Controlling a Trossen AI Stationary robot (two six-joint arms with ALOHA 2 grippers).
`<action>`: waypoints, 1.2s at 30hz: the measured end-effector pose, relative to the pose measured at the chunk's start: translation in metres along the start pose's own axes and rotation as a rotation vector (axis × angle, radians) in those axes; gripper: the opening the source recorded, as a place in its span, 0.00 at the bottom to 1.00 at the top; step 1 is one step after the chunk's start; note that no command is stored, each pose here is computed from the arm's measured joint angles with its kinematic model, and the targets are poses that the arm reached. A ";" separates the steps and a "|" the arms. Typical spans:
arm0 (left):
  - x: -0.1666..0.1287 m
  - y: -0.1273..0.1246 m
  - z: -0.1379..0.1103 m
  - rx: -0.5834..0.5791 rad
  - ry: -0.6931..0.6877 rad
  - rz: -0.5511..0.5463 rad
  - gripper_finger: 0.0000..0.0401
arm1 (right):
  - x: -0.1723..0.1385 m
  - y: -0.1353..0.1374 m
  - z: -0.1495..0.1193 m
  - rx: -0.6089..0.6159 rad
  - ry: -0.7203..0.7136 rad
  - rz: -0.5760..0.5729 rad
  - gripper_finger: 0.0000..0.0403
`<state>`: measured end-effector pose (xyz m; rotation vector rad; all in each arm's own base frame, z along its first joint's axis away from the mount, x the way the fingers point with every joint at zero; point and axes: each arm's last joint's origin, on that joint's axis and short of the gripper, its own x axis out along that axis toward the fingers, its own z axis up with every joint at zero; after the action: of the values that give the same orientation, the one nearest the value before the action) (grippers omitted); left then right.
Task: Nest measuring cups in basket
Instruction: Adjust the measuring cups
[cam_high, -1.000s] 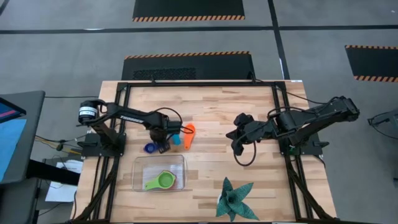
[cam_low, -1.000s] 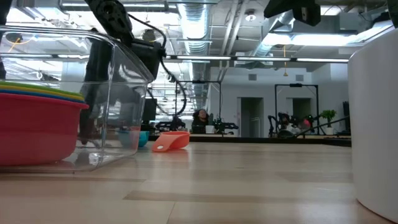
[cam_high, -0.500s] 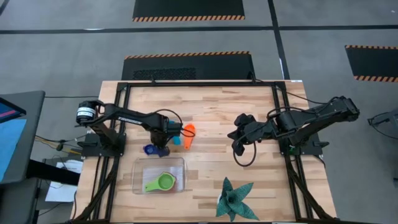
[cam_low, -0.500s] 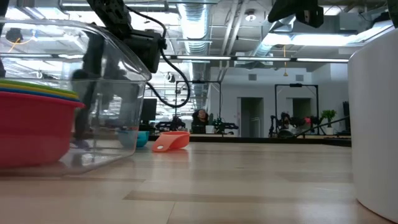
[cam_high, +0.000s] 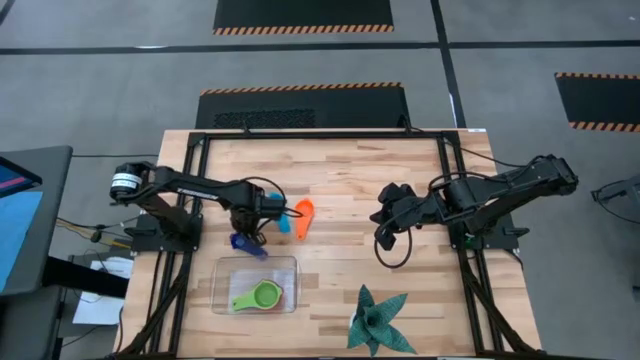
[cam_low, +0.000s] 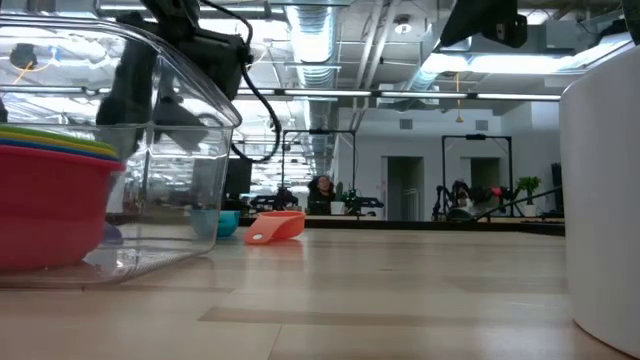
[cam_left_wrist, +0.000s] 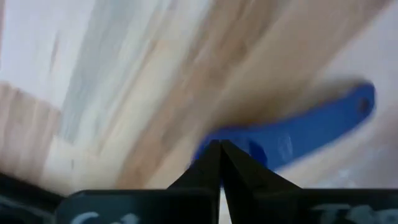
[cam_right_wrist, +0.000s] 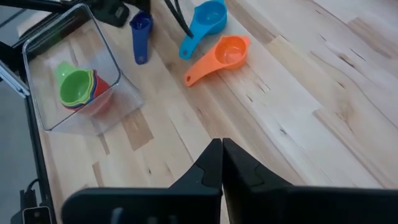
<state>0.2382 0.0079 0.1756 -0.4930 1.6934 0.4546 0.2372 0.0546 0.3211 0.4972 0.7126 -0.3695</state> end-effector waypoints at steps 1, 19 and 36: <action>-0.002 0.001 -0.003 -0.007 0.013 -0.011 0.00 | 0.000 0.000 0.000 -0.002 0.003 -0.002 0.05; 0.009 -0.002 -0.018 -0.005 0.069 -0.035 0.00 | 0.000 -0.001 -0.001 -0.003 0.005 -0.005 0.04; 0.009 -0.002 -0.014 -0.101 0.032 -0.046 0.00 | 0.000 -0.001 0.000 -0.003 0.004 -0.006 0.04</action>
<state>0.2268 -0.0025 0.1689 -0.6143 1.6920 0.5034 0.2366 0.0544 0.3207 0.4934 0.7187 -0.3736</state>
